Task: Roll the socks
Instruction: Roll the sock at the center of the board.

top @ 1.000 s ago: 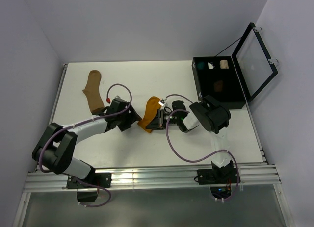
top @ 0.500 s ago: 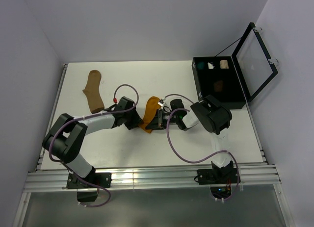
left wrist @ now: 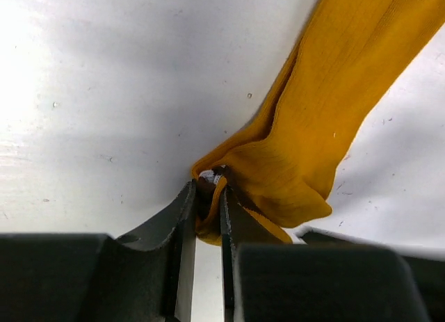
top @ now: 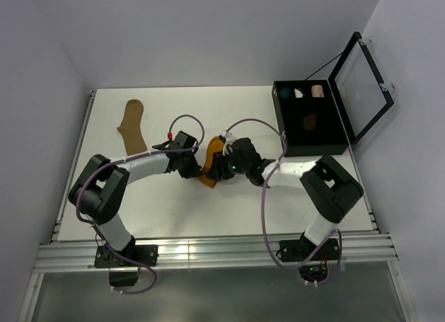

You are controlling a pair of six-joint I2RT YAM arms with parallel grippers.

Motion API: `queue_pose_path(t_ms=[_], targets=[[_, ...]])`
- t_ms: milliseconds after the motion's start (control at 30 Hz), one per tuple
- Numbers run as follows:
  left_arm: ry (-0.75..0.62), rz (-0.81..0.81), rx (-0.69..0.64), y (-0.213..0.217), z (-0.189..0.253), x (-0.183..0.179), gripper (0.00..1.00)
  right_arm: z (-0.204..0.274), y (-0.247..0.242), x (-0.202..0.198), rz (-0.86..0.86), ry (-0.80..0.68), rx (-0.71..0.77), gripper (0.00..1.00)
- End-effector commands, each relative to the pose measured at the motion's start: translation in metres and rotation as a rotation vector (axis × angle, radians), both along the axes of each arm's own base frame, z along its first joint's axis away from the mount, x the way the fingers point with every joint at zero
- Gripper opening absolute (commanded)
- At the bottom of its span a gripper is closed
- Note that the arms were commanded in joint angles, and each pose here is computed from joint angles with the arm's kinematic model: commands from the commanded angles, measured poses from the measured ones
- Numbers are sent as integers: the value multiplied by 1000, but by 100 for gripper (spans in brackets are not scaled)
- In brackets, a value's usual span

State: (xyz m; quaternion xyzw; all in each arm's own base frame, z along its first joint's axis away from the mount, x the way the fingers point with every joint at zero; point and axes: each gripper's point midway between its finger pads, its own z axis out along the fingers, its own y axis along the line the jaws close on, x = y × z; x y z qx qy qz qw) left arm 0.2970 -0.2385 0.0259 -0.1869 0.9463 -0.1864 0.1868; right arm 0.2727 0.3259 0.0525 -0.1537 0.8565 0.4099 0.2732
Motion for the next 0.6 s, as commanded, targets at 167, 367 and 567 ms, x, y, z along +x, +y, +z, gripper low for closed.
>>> queue_pose_path(t_ms=[167, 367, 567], targets=[[16, -114, 118, 9, -7, 3, 9, 30, -9, 6, -70, -489, -305, 52], [14, -144, 103, 2, -6, 6, 10, 22, 11, -6, 7, -618, -419, 53], [7, -150, 105, 2, -2, 10, 11, 2, 28, -17, 69, -635, -481, 53]])
